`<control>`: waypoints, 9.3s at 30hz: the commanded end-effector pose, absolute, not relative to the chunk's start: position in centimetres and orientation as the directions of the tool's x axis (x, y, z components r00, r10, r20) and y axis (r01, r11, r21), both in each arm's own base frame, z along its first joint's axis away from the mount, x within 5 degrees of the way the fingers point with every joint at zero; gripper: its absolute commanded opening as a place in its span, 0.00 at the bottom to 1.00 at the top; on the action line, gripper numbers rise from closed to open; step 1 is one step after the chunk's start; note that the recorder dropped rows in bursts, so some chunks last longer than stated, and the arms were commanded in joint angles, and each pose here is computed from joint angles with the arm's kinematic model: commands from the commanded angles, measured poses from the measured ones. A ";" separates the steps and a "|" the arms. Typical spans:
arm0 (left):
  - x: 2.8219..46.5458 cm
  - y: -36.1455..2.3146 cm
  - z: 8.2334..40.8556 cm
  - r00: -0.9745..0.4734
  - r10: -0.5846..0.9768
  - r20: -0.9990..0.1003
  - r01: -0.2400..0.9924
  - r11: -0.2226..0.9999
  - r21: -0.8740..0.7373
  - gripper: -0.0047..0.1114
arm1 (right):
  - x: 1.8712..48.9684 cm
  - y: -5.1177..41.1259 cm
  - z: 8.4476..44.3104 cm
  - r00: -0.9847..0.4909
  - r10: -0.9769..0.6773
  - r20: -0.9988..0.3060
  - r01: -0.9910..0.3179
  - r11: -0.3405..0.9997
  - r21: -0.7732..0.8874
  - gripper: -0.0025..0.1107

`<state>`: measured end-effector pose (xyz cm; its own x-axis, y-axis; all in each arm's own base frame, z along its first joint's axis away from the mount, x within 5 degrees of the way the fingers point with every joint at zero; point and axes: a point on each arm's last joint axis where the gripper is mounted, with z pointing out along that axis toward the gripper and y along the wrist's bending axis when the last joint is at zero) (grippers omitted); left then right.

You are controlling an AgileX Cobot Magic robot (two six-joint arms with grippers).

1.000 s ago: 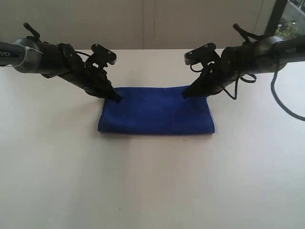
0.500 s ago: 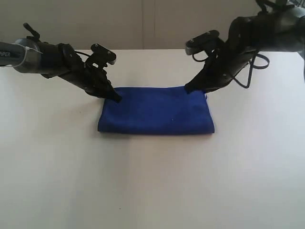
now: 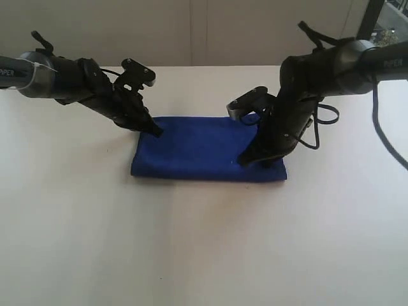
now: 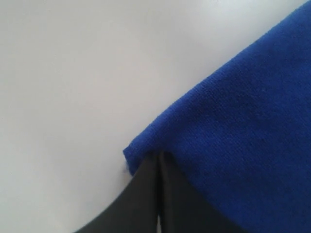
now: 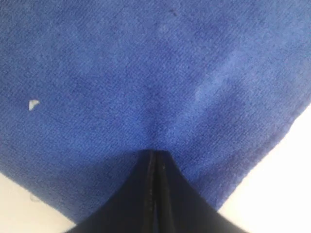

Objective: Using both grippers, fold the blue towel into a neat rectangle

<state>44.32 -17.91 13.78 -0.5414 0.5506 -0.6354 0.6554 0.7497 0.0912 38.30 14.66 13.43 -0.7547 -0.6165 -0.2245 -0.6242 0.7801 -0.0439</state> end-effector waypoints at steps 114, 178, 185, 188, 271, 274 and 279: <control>10.9 -5.2 34.2 -0.449 0.211 -0.868 0.510 0.858 -0.055 0.04 | 0.8 0.6 33.5 -0.113 0.043 -0.993 -0.222 0.973 0.067 0.02; 10.9 -5.2 34.2 -0.449 0.212 -0.868 0.510 0.858 -0.055 0.04 | 4.8 -0.3 20.7 -0.256 -0.184 -0.949 -0.051 0.983 -0.177 0.02; 10.9 -5.2 34.2 -0.449 0.212 -0.868 0.510 0.858 -0.055 0.04 | 5.0 -0.3 19.4 -0.277 -0.187 -0.943 -0.059 0.982 -0.178 0.02; 10.9 -5.2 34.2 -0.449 0.212 -0.868 0.510 0.858 -0.055 0.04 | 5.1 -0.2 18.9 -0.284 -0.189 -0.940 -0.062 0.982 -0.178 0.02; 4.6 -1.9 21.9 -0.320 0.177 -0.931 0.245 0.964 0.099 0.04 | 5.3 0.1 18.1 -0.258 -0.128 -0.958 -0.076 0.991 -0.112 0.02; 4.3 -1.9 19.4 -0.324 0.217 -0.921 0.260 0.956 0.133 0.04 | 5.3 0.1 18.1 -0.258 -0.128 -0.958 -0.076 0.991 -0.112 0.02; 4.7 -1.8 17.2 -0.353 0.247 -0.902 0.263 0.952 0.157 0.04 | 5.3 0.1 18.1 -0.258 -0.128 -0.958 -0.076 0.991 -0.112 0.02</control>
<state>4.51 -1.84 17.60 -0.3641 0.2521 -0.8966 0.2776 0.9483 0.1540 5.32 0.12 18.25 -0.2642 -0.1306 -0.9556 -0.0809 0.9903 -0.1129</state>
